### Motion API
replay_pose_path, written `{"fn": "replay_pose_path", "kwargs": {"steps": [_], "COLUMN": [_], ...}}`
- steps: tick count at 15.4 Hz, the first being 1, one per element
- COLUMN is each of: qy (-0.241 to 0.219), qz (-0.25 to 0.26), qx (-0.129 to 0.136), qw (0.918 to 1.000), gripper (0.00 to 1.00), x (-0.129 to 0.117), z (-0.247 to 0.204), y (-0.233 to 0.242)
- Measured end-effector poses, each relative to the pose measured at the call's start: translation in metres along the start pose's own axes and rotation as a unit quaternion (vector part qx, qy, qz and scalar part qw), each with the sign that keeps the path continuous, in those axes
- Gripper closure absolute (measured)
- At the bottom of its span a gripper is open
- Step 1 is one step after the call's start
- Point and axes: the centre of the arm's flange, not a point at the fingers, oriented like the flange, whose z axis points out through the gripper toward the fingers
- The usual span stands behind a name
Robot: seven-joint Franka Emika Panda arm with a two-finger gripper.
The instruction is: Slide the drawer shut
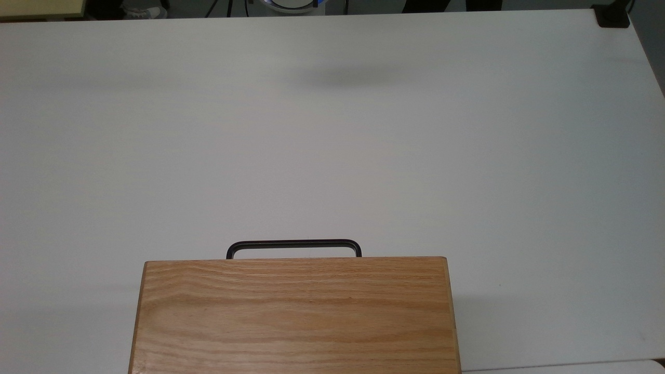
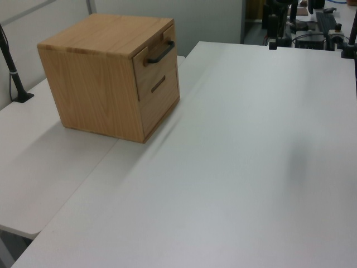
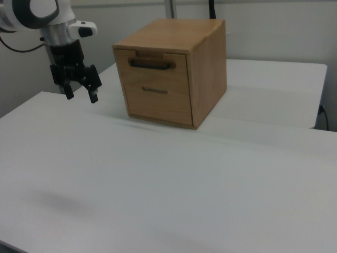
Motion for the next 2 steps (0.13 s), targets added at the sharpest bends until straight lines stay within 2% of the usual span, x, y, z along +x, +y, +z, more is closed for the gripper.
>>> {"fn": "replay_pose_path", "kwargs": {"steps": [2], "qy": [-0.001], "qz": [-0.001], "qx": [0.0], "qw": [1.0], "gripper": [0.0], "x": [0.0003], "z": [0.0006], "y": [-0.0013]}}
